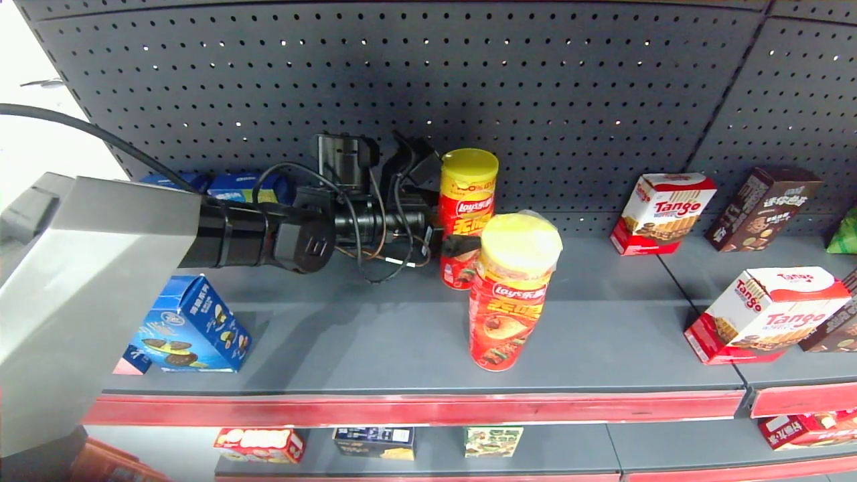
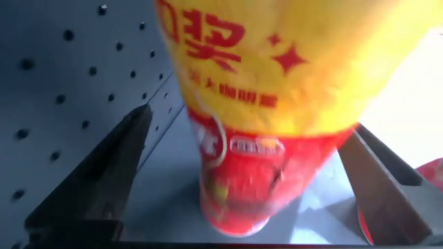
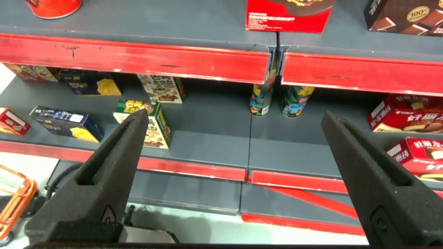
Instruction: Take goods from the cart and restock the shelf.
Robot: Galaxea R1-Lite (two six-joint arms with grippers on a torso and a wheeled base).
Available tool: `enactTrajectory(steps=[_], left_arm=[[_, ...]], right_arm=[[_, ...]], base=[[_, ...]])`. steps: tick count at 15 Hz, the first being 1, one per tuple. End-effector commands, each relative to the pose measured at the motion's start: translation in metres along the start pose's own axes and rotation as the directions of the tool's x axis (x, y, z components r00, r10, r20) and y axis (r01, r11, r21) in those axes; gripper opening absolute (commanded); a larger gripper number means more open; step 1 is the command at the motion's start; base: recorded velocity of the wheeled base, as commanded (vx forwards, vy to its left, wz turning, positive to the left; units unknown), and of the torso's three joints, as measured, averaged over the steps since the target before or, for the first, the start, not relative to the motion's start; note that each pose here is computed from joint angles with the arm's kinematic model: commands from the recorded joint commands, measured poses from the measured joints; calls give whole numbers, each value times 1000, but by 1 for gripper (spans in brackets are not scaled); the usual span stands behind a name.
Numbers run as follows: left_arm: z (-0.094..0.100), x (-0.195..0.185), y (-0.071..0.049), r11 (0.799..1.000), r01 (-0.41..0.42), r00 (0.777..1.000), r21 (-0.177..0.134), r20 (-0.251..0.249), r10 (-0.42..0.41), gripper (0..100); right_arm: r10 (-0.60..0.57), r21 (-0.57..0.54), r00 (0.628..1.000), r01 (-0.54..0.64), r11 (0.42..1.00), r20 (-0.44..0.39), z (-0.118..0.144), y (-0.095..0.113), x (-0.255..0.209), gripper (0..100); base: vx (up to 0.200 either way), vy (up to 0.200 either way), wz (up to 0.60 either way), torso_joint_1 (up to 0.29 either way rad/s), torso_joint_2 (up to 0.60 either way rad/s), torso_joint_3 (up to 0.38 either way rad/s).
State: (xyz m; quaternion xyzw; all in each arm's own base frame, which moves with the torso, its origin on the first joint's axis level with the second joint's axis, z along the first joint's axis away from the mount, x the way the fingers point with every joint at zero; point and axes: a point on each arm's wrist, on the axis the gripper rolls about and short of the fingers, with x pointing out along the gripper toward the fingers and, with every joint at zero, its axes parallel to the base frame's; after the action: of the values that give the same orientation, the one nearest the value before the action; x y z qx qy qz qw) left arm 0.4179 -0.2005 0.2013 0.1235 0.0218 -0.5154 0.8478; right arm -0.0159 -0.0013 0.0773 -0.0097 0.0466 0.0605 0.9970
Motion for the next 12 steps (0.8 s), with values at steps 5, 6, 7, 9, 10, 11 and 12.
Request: enactTrajectory(steps=[5, 6, 7, 9, 10, 11, 12], left_arm=[[30, -49, -28, 975, -222, 972, 9, -76, 222, 100], [29, -56, -31, 970, -242, 965, 24, -95, 243, 100], [24, -59, -32, 968, -248, 961, 49, -115, 252, 100], [17, -59, -34, 953, -292, 940, 86, -158, 302, 100], [16, -58, -35, 951, -298, 937, 85, -165, 309, 100], [16, -57, -36, 950, -299, 936, 87, -165, 310, 100], [17, -56, -36, 944, -316, 930, 93, -167, 328, 100]], right_arm=[[1, 0, 1000, -1, 1000, -2, 0, 0, 0, 100], [1, 0, 1000, -1, 1000, -2, 0, 0, 0, 100], [1, 0, 1000, -1, 1000, -2, 0, 0, 0, 100], [1, 0, 1000, -1, 1000, -2, 0, 0, 0, 100], [1, 0, 1000, -1, 1000, -2, 0, 0, 0, 100], [1, 0, 1000, -1, 1000, -2, 0, 0, 0, 100], [1, 0, 1000, -1, 1000, -2, 0, 0, 0, 100]], base=[[0, 0, 0, 0, 0, 0], [0, 0, 0, 0, 0, 0], [0, 0, 0, 0, 0, 0], [0, 0, 0, 0, 0, 0], [0, 0, 0, 0, 0, 0], [0, 0, 0, 0, 0, 0], [0, 0, 0, 0, 0, 0]])
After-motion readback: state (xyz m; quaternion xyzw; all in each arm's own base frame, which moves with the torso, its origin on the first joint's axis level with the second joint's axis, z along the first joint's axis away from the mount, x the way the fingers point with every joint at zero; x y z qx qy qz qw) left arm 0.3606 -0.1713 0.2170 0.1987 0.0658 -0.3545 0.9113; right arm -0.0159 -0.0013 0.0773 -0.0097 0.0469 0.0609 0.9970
